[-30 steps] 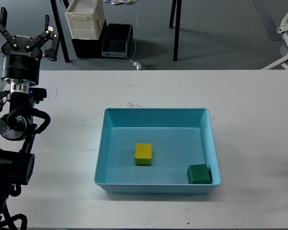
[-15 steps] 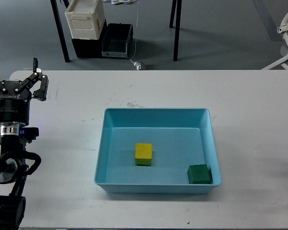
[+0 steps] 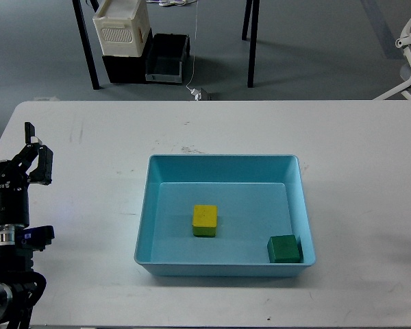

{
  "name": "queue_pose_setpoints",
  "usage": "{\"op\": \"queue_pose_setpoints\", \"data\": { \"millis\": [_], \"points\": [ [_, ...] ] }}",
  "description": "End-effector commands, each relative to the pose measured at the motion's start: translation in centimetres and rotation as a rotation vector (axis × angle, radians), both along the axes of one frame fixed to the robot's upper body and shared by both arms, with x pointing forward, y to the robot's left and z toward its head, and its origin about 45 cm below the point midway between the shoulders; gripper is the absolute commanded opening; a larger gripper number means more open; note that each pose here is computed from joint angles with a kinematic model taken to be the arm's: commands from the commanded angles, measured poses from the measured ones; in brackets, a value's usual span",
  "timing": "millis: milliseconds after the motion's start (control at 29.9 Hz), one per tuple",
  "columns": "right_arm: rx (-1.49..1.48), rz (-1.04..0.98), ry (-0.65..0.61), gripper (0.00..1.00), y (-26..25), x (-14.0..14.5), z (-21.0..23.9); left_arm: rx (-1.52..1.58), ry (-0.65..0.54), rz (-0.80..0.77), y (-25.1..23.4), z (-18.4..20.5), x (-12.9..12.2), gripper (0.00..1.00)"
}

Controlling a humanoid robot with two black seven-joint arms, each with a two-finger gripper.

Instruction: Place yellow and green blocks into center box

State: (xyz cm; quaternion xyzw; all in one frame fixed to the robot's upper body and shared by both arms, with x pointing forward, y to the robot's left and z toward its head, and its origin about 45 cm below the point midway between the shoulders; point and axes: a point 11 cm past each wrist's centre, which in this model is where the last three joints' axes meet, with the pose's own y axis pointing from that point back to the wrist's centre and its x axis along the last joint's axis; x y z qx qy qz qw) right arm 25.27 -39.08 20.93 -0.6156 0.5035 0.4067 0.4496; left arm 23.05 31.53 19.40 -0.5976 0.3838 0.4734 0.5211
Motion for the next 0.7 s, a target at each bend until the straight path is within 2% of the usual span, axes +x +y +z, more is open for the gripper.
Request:
{"op": "queue_pose_setpoints", "data": {
  "millis": [0, 669],
  "points": [
    [-0.014, 0.010, -0.020, 1.00, 0.2, -0.2, 0.1, -0.029, 0.068, -0.077, -2.8, -1.9, -1.3, 1.00],
    [-0.007, 0.019, 0.017, 1.00, 0.5, -0.6, -1.1, -0.039, 0.050, -0.104, -3.7, -1.6, -0.4, 1.00]
  ]
}}
